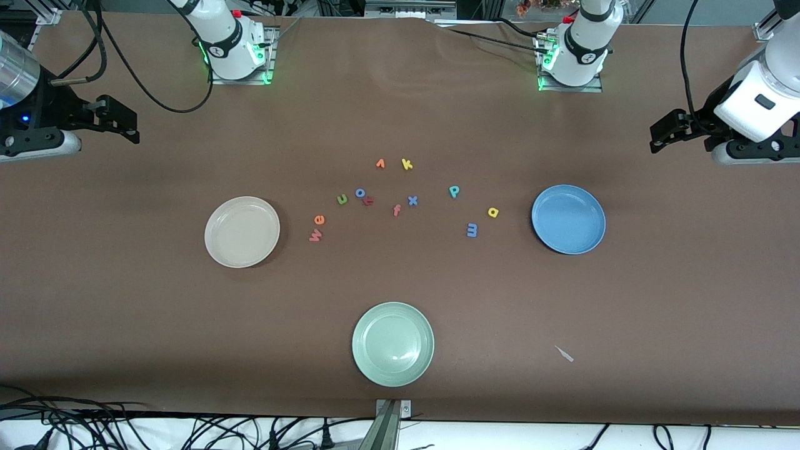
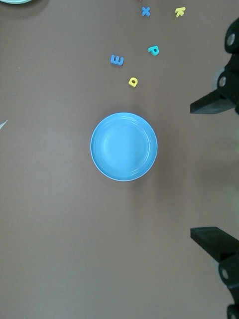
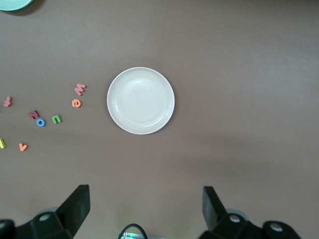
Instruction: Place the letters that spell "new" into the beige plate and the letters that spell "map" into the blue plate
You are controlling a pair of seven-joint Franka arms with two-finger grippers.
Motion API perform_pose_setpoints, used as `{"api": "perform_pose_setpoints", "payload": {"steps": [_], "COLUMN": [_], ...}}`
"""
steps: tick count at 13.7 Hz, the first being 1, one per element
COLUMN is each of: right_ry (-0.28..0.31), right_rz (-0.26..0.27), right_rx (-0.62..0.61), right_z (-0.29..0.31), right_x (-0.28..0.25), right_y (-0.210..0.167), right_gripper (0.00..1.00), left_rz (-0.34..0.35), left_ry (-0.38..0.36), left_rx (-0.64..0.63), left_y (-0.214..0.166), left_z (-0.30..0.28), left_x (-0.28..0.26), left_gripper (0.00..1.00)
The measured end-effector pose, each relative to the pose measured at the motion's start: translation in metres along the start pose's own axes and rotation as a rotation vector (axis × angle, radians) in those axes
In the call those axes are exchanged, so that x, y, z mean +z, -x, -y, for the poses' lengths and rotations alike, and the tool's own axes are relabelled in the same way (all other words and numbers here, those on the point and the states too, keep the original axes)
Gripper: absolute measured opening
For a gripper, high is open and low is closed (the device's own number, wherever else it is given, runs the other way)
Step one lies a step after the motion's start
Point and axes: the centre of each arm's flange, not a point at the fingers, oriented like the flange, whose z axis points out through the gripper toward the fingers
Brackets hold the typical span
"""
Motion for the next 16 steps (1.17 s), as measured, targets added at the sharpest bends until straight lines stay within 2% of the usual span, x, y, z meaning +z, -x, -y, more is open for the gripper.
{"api": "perform_pose_setpoints", "payload": {"steps": [9, 16], "right_ry": [0.0, 0.0], "right_rz": [0.006, 0.007], "right_rx": [-0.011, -0.012], "right_z": [0.0059, 0.007], "right_x": [0.0012, 0.0003], "right_y": [0.0007, 0.0019], "right_gripper": [1.0, 1.0], "left_rz": [0.001, 0.029], "left_ry": [0.0, -0.005], "left_rx": [0.002, 0.01], "left_y": [0.0003, 0.0039], "left_z": [-0.0013, -0.005], "left_x": [0.0001, 0.0025], "left_gripper": [1.0, 1.0]}}
